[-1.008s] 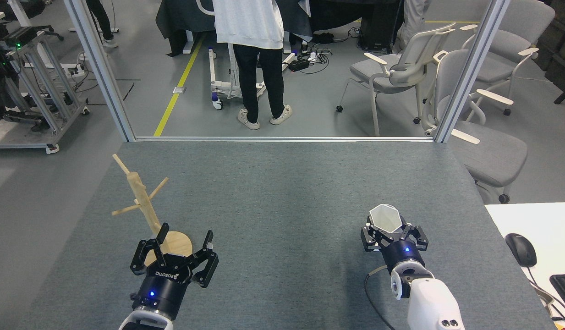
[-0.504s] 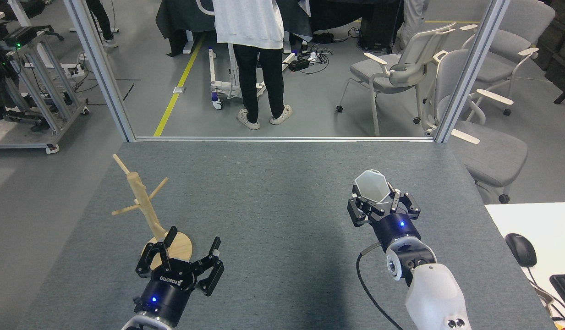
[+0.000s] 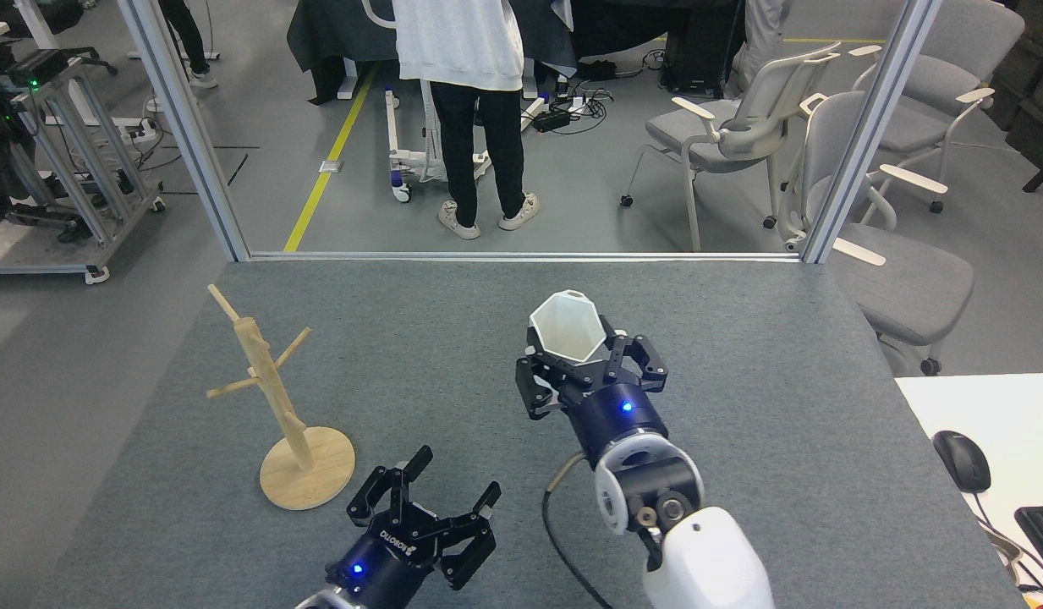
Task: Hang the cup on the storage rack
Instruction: 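Lift the white cup with the right gripper toward the left gripper, then grasp the white cup's lower body with the left gripper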
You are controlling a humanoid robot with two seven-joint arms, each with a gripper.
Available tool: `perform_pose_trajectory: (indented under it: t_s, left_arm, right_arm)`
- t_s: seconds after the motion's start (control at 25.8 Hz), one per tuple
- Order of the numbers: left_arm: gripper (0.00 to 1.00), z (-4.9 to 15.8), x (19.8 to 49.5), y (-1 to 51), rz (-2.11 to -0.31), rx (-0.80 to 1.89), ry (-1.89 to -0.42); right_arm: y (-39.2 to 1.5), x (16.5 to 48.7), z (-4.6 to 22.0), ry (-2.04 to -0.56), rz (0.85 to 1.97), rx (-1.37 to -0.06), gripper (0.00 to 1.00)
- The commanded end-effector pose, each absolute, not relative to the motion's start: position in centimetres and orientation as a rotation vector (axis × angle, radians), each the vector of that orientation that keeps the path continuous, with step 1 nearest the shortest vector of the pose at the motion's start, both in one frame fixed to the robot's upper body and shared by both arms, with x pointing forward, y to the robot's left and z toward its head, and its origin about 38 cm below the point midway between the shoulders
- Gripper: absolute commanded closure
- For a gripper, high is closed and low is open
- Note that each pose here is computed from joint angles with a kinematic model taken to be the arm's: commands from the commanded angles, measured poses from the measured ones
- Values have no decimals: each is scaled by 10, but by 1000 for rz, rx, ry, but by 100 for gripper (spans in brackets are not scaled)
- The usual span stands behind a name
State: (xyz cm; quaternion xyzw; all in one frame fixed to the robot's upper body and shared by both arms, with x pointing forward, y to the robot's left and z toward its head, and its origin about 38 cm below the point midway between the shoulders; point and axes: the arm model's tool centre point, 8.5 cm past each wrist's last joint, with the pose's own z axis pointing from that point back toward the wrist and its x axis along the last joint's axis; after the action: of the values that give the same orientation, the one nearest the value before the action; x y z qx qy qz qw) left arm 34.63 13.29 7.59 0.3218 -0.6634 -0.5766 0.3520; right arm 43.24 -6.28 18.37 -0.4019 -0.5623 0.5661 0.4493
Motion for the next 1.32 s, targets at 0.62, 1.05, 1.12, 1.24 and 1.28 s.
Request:
perform_pose_trajectory:
  t_s: [0.62, 1.05, 1.12, 1.24, 1.28]
  left_arm:
    - [1, 95, 363, 80, -1239, 928, -1582]
    - [1, 106, 396, 80, -1284, 978, -1590]
    - [1, 106, 402, 80, -1290, 984, -1585]
    - [1, 106, 406, 80, -1294, 990, -1578]
    - [1, 105, 408, 80, -1296, 990, -1575]
  right_arm:
    - [17, 413, 214, -1252, 1437, -1027, 87]
    - [14, 423, 231, -1181, 1473, -1020, 86]
    - [15, 423, 230, -1169, 1481, -1009, 86]
    - [14, 424, 230, -1162, 1485, -1007, 86]
    - [15, 423, 230, -1163, 1483, -1005, 86]
